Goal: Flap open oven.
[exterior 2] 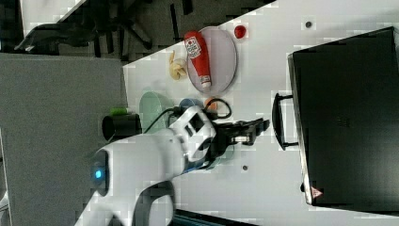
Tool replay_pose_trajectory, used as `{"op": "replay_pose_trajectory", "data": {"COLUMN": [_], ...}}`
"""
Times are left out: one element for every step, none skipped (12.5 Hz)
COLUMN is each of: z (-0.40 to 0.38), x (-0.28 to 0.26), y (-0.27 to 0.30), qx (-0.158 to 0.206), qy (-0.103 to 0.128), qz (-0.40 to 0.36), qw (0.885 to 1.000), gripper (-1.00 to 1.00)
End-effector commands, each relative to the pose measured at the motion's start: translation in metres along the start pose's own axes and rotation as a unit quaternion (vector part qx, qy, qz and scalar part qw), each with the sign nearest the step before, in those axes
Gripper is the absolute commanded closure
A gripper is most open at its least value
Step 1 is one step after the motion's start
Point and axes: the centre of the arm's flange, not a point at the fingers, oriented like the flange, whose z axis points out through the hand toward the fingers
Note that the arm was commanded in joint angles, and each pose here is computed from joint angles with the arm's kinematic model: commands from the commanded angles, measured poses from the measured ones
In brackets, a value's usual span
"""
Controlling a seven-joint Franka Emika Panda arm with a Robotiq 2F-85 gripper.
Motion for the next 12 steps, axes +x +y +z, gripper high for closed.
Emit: {"op": "replay_pose_trajectory", "data": {"z": [0.034, 0.046, 0.055, 0.063, 0.071, 0.078, 0.081, 0.082, 0.082, 0.083, 0.084, 0.085], "x": [-0.010, -0.012, -0.013, -0.014, -0.015, -0.017, -0.017, -0.016, -0.015, -0.014, -0.015, -0.014], "y": [-0.005, -0.005, -0.003, -0.004, -0.006, -0.008, -0.012, -0.016, -0.020, -0.025, -0.031, -0.038], "qx": [-0.013, -0.015, -0.020, -0.023, -0.025, -0.024, -0.024, -0.023, -0.022, -0.022, -0.024, -0.027], "qy": [-0.011, -0.011, -0.005, 0.002, 0.001, -0.005, -0.009, -0.009, -0.009, -0.010, -0.012, -0.014], "qz": [-0.051, -0.050, -0.049, -0.051, -0.052, -0.054, -0.056, -0.060, -0.062, -0.066, -0.073, -0.078], "qw": [0.999, 0.999, 0.999, 0.998, 0.998, 0.998, 0.998, 0.998, 0.998, 0.998, 0.997, 0.996], "gripper": [0.65, 0.65, 0.65, 0.65, 0.65, 0.65, 0.65, 0.65, 0.65, 0.65, 0.65, 0.65]}}
